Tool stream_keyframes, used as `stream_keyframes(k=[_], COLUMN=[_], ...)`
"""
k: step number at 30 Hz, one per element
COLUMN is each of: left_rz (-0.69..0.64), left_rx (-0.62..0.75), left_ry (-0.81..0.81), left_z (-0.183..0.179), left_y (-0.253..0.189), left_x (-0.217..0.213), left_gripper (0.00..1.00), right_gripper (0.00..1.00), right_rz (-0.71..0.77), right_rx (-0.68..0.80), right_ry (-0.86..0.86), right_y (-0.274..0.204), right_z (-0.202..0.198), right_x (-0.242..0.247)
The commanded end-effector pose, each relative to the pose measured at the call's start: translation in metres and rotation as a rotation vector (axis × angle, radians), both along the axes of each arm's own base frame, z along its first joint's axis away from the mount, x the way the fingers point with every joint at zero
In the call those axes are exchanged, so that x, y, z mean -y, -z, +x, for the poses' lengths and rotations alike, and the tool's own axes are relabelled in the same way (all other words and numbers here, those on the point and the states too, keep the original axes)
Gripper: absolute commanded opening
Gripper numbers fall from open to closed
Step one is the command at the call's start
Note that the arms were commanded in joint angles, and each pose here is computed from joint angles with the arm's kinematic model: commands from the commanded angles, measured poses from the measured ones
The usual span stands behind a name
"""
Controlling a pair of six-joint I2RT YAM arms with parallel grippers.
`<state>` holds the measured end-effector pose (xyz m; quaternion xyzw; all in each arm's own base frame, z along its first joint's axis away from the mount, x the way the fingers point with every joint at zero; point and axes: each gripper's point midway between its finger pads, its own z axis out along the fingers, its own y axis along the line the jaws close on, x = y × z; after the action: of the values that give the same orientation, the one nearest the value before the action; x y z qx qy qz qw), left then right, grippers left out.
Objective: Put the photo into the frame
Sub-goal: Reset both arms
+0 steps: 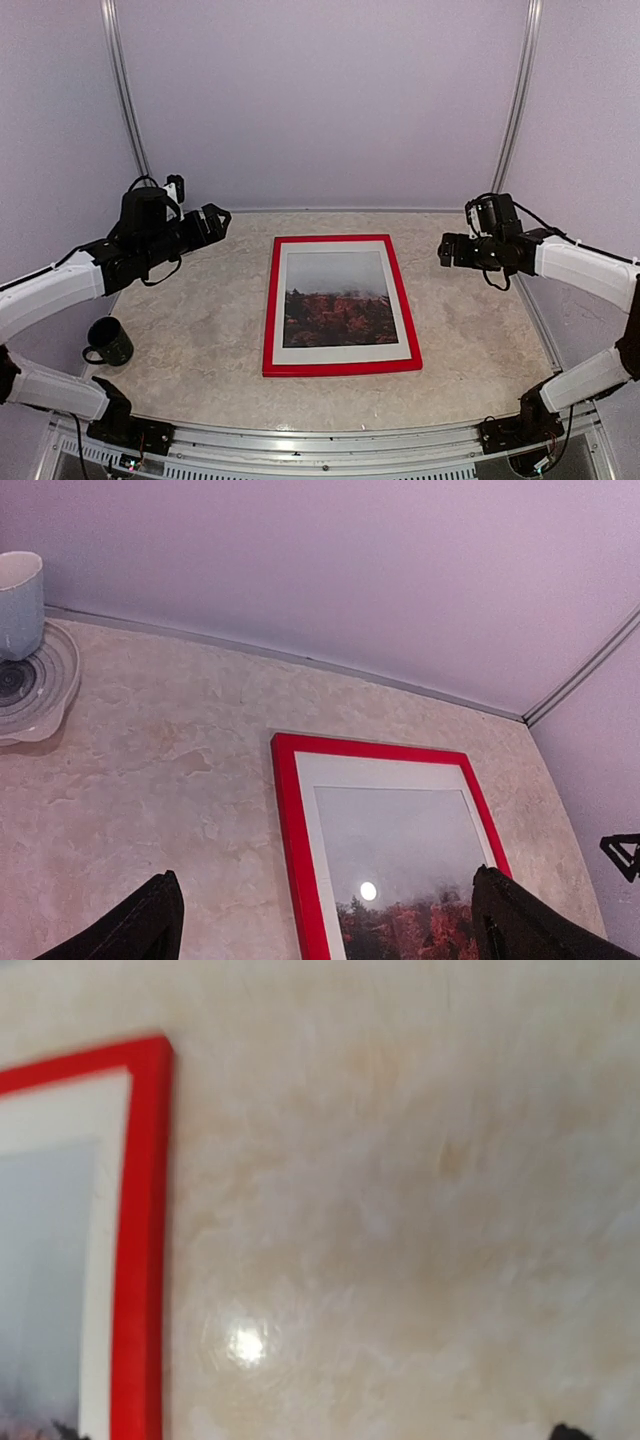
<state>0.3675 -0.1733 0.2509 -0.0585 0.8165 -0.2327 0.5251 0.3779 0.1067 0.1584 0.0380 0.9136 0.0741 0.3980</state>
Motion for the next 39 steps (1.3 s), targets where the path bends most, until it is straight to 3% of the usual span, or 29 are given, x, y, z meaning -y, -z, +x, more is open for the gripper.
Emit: stream_keyframes(k=[1, 6, 15, 24, 33, 39], left_rz=[0.132, 0.191, 0.249, 0.208, 0.233, 0.215], left_rx=[0.050, 0.150, 0.240, 0.279, 0.281, 0.401], left_ry=[-0.072, -0.133, -0.119, -0.121, -0.236, -0.269], left_z=[-0.011, -0.029, -0.057, -0.081, -0.101, -0.120], left_y=[-0.020, -0.042, -0.043, -0.020, -0.001, -0.012], left_x=[-0.038, -0.066, -0.087, -0.119, -0.150, -0.156], left_gripper=[0.99, 0.99, 0.99, 0.99, 0.99, 0.99], right_gripper=[0.99, 0.99, 0.99, 0.99, 0.99, 0.99], right_rz=[-0.136, -0.107, -0.047, -0.060, -0.054, -0.056], right_rx=[0.154, 0.373, 0.540, 0.604, 0.590, 0.689], right_ry=[-0.086, -0.206, -0.271, -0.125, -0.034, 0.031], right_y=[-0.032, -0.077, -0.114, -0.099, -0.060, -0.068], right_z=[-0.018, -0.037, -0.069, -0.091, -0.095, -0.111], right_x=[-0.001, -0.016, -0.016, 0.021, 0.050, 0.067])
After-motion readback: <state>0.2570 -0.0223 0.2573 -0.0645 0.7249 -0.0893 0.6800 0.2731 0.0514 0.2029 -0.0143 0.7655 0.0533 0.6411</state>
